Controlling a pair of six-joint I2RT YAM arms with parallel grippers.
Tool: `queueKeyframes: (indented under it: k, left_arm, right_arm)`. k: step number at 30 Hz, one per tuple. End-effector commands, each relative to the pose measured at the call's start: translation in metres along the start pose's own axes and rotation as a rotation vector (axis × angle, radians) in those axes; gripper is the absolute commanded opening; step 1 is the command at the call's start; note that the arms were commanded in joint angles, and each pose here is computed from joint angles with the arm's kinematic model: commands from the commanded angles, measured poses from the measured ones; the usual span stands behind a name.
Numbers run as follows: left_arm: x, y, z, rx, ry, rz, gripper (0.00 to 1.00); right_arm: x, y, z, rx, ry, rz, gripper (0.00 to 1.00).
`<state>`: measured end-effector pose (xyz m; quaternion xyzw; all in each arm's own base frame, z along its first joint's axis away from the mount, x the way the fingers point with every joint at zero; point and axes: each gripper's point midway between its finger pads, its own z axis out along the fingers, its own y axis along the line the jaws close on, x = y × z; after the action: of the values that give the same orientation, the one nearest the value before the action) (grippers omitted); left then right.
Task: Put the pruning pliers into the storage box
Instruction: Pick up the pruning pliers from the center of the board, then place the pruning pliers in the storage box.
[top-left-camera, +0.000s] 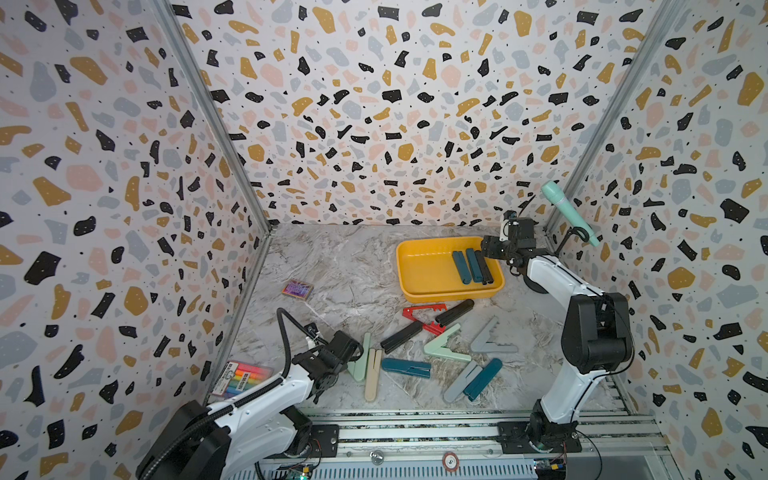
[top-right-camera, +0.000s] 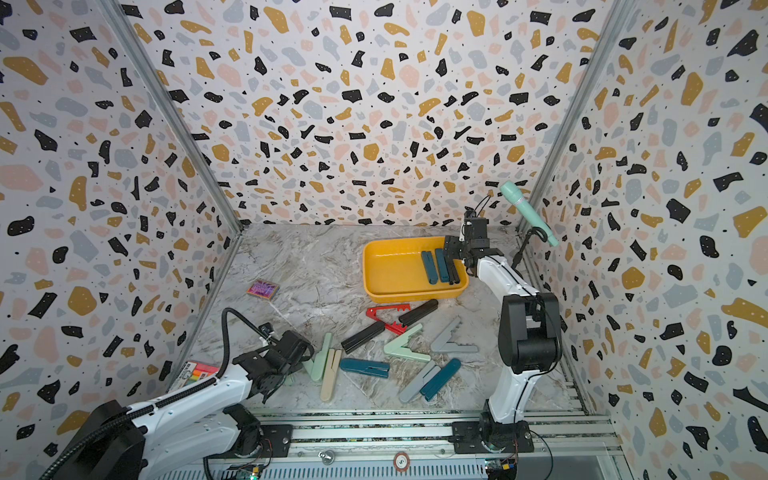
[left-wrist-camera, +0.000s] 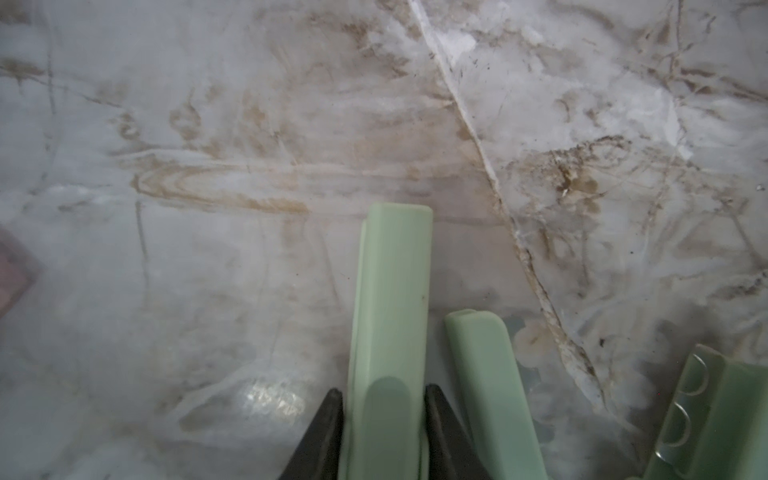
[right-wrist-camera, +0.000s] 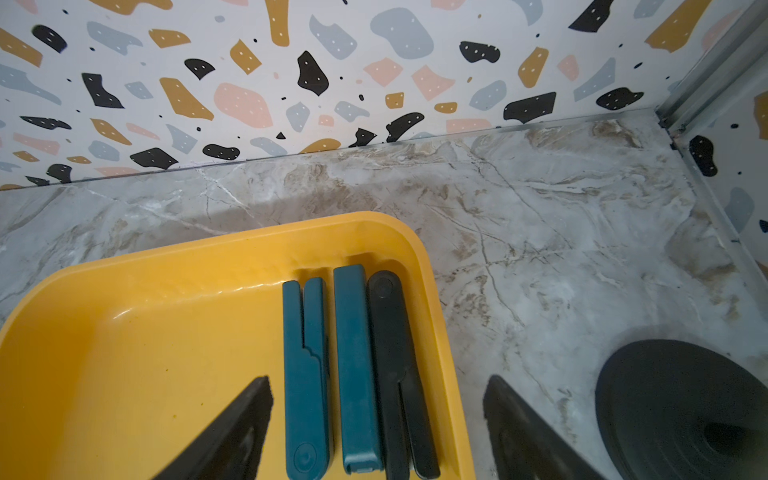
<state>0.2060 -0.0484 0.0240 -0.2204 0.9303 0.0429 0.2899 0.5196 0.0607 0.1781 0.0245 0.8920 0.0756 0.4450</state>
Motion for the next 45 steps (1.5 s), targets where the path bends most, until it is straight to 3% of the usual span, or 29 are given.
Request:
queueKeyframes:
  k: [1,12,21,26,30,36,40,45]
  left_arm:
    - [-0.003,-0.013,-0.002,0.026,0.011,0.043,0.32]
    - [-0.004,-0.016,-0.004,0.046,0.011,0.042,0.11]
    - [-0.063,-0.025,-0.048,0.068,-0.155,-0.028,0.07]
    - [-0.111,-0.051,-0.082,0.118,-0.26,-0.032,0.07]
    - [-0.163,-0.102,-0.111,0.223,-0.366,-0.029,0.06]
    - [-0.211,-0.235,-0.126,0.452,-0.405,0.061,0.05]
    - [-0.222,-0.325,-0.128,0.581,-0.406,0.12,0.05]
    - [-0.206,-0.408,-0.106,0.69,-0.334,0.167,0.05]
  right_arm:
    - [-0.03,0.0,-0.025,-0.018,-0.093,-0.003,0.82]
    - [-0.03,-0.029,-0.034,0.019,-0.108,0.027,0.82]
    - [-0.023,-0.043,-0.034,0.048,-0.107,0.034,0.82]
    - [-0.017,-0.051,-0.03,0.056,-0.098,0.042,0.82]
    - [-0.005,-0.062,-0.027,0.064,-0.074,0.064,0.82]
    - [0.017,-0.074,-0.028,0.03,-0.061,0.119,0.82]
    - [0.033,-0.067,-0.011,-0.073,-0.009,0.124,0.8]
    - [0.04,-0.057,0.005,-0.156,0.005,0.126,0.76]
